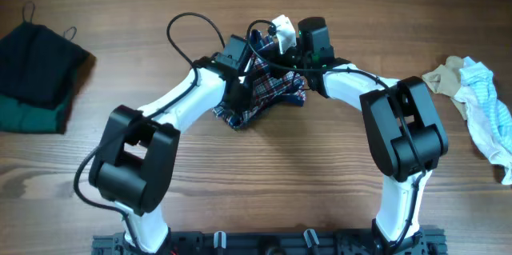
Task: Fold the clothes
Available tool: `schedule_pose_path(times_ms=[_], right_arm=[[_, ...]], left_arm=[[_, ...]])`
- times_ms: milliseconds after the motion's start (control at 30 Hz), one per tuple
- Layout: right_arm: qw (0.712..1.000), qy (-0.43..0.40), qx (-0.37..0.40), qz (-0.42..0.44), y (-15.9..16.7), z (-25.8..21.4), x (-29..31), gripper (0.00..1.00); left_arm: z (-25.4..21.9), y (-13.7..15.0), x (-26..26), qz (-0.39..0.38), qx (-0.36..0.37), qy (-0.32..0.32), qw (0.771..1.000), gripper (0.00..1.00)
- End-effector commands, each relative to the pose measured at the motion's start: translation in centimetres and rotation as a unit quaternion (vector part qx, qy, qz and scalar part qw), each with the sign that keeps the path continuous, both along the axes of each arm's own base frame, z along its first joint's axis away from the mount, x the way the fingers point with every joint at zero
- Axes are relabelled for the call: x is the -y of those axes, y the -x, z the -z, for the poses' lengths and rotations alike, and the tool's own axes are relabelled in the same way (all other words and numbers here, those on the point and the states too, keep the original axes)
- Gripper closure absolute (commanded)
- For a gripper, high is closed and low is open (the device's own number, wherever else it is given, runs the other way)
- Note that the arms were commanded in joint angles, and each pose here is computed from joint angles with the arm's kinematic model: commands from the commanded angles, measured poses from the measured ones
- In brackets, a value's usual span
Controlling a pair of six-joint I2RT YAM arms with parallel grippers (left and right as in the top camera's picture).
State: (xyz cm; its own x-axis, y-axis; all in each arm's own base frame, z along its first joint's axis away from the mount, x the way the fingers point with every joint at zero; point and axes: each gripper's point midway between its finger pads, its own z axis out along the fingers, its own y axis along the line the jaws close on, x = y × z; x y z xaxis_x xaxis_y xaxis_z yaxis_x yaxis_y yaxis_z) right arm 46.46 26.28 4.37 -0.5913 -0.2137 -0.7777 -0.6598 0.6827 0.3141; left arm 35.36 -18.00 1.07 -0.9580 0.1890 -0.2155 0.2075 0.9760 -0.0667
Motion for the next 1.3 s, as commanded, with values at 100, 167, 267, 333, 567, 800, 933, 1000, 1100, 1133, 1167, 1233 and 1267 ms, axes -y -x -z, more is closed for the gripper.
schedule_pose_path(times_ms=[100,167,267,333,567,800,933,1000,1100,1133,1167,1233,1267], right_arm=[[1.0,0.0,-0.025,0.003,0.4,1.5,-0.2,0.96],[1.0,0.0,-0.024,0.003,0.4,1.4,-0.2,0.96],[1.0,0.001,-0.025,0.003,0.4,1.5,-0.2,0.96],[1.0,0.001,-0.026,0.003,0.5,1.5,-0.2,0.96],[1.0,0.002,-0.025,0.002,0.5,1.5,-0.2,0.96],[1.0,0.002,-0.026,0.002,0.5,1.6,-0.2,0.96],[1.0,0.002,-0.028,0.002,0.5,1.6,-0.2,0.96],[1.0,0.002,-0.027,0.002,0.5,1.6,-0.2,0.96],[1.0,0.002,-0.028,0.002,0.5,1.6,-0.2,0.95],[1.0,0.002,-0.028,0.003,0.5,1.6,-0.2,0.96],[1.0,0.002,-0.028,0.003,0.5,1.6,-0.2,0.96],[1.0,0.002,-0.028,0.002,0.5,1.6,-0.2,0.96],[1.0,0.002,-0.028,0.002,0.6,1.6,-0.2,0.96]], left_arm=[[6.7,4.0,-3.7,-0.042,-0.114,-0.064,0.991,0.96],[2.3,1.9,-2.7,-0.043,-0.078,-0.045,0.995,0.96],[-6.1,-0.8,-2.3,-0.096,0.005,0.009,0.995,0.9],[-8.4,-1.2,-4.1,-0.142,0.021,0.024,0.989,0.89],[-0.4,-0.8,-8.2,-0.205,-0.036,0.006,0.978,0.82],[2.2,1.0,-8.8,-0.211,-0.085,-0.001,0.974,0.96],[-5.5,-1.7,-8.5,-0.212,0.009,0.044,0.976,0.79],[-7.3,-2.1,-9.0,-0.213,0.034,0.051,0.975,0.15],[-6.0,-2.5,-9.4,-0.187,0.028,0.041,0.981,0.0],[-5.1,-2.8,-9.6,-0.185,0.023,0.037,0.982,0.0],[-4.0,-3.0,-9.7,-0.188,0.016,0.035,0.981,0.0],[-2.1,-3.6,-9.2,-0.17,0.008,0.039,0.985,0.0],[-1.1,-3.9,-8.7,-0.151,0.003,0.048,0.987,0.0]])
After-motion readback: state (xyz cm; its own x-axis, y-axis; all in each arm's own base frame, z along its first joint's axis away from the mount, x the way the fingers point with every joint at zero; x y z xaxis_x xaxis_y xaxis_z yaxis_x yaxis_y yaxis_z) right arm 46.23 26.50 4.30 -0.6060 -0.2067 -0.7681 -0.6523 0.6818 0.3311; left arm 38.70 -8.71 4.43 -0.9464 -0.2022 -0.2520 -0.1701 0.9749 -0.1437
